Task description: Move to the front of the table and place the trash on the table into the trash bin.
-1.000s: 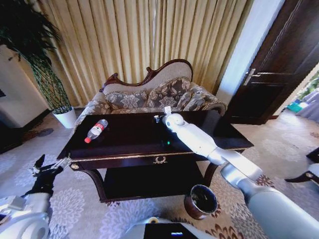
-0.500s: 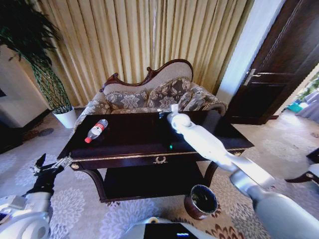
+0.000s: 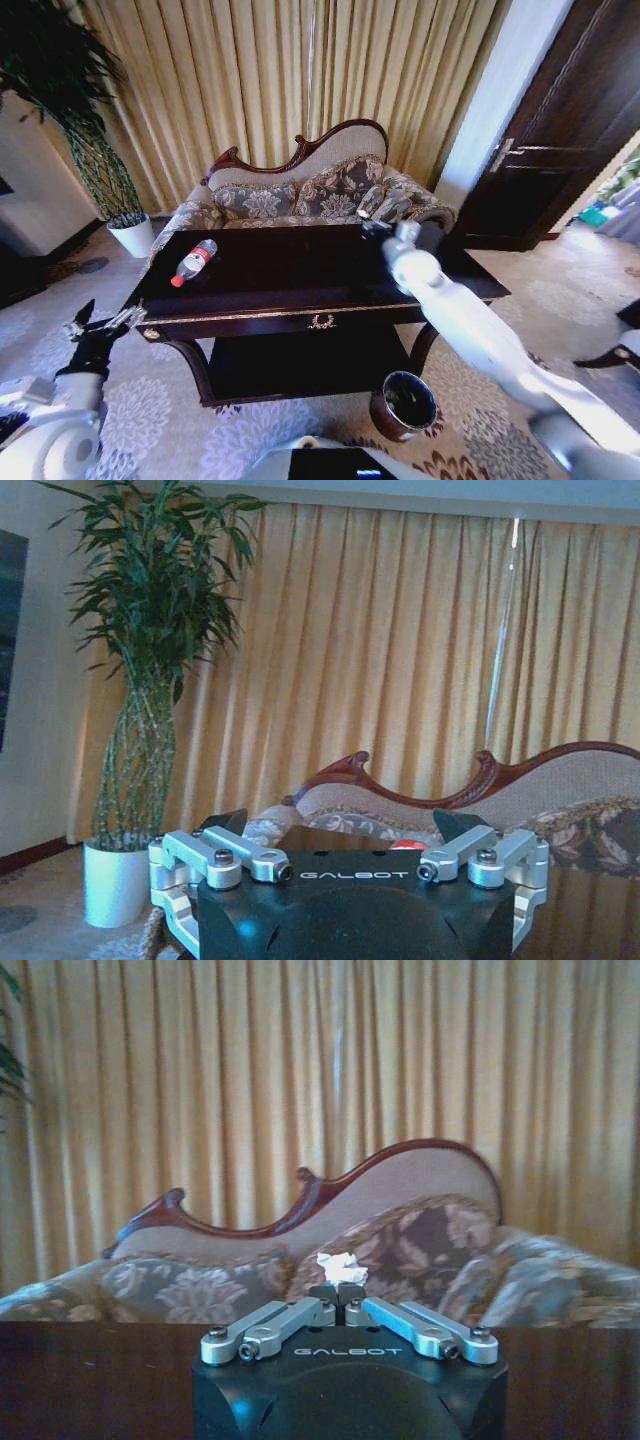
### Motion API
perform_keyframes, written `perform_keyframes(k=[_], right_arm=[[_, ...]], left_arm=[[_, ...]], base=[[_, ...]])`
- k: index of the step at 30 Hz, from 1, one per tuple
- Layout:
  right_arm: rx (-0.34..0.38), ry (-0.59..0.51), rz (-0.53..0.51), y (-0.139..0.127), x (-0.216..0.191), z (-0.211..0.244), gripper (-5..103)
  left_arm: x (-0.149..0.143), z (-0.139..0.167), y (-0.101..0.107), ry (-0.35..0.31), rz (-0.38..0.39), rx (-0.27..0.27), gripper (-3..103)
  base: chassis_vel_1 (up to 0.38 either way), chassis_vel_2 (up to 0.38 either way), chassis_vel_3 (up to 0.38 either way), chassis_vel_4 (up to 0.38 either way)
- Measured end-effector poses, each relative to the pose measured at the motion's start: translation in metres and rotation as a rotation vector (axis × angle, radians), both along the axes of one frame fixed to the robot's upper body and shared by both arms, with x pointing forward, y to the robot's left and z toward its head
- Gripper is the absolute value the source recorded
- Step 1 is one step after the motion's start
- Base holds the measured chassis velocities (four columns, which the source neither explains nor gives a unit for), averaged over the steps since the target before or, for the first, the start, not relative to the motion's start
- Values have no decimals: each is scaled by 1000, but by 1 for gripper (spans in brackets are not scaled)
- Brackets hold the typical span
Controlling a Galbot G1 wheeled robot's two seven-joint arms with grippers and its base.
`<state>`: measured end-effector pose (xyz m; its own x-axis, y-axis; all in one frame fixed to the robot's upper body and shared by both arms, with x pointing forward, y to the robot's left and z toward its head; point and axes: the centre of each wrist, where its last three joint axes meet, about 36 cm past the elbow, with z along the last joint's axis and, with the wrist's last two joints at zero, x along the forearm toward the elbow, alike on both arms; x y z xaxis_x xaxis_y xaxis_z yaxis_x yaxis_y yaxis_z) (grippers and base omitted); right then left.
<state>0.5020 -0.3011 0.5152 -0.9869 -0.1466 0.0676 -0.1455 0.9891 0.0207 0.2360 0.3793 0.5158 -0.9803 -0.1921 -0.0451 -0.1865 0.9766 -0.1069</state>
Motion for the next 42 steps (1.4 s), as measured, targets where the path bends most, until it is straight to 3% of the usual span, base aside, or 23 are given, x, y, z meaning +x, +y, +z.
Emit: perform_keyframes(k=[10, 23, 33, 42], right_arm=[[-14, -74, -12, -33, -44, 1, 0], [-9, -32, -52, -58, -86, -18, 0], [22, -29, -111, -50, -101, -28, 0], [25, -34, -122, -50, -104, -26, 0]], left_arm=[[12, 0, 16, -16, -111, -4, 100], [24, -9, 34, -30, -198, -8, 100], [30, -7, 33, -15, -149, -12, 100], [30, -4, 30, -15, -159, -4, 100]], base=[[0, 0, 0, 0], [0, 0, 0, 0], [0, 0, 0, 0], [0, 0, 0, 0]])
